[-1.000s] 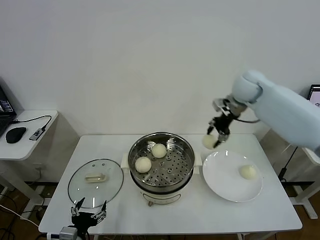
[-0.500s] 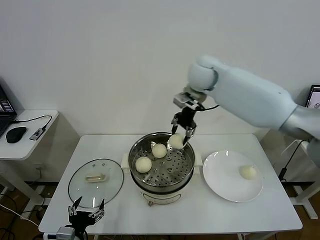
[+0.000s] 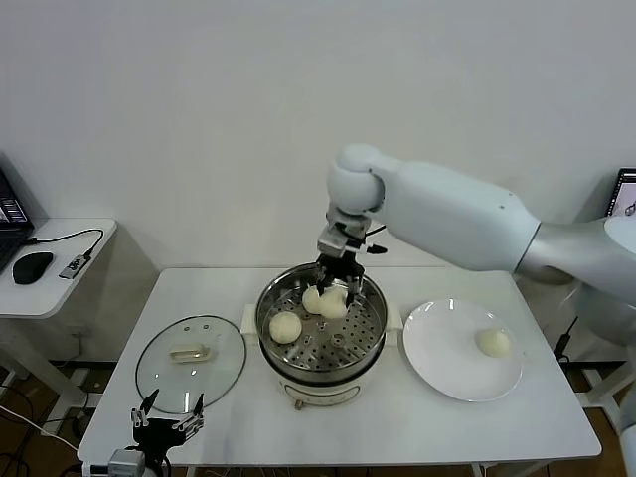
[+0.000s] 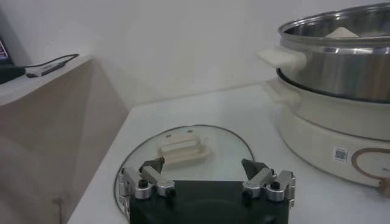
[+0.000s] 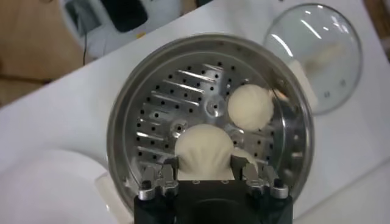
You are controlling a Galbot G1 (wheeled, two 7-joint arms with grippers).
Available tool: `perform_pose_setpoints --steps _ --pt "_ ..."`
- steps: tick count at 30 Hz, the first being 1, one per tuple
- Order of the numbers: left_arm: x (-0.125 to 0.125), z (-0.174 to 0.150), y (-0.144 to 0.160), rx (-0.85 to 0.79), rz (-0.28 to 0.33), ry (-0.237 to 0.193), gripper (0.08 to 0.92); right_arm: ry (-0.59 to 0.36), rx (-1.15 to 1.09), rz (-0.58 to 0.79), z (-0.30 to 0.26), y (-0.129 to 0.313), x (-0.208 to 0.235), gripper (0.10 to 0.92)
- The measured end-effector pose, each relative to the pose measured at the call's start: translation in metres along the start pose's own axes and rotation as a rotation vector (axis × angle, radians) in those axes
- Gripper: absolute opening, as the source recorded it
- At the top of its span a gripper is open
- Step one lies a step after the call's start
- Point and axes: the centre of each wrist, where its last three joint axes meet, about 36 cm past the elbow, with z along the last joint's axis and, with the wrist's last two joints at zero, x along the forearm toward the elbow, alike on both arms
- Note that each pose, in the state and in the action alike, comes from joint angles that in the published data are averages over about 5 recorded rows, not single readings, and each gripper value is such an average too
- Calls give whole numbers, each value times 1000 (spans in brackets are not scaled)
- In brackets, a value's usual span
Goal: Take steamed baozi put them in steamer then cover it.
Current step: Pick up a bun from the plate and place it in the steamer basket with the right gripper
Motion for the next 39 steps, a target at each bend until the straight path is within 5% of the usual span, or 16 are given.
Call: perform_pose_setpoints --steps 17,39 --pt "7 -5 -2 -2 4 -4 823 11 304 -44 -53 -22 -48 545" --pt "7 -7 -8 5 16 -9 823 47 388 -50 -76 -21 -69 576"
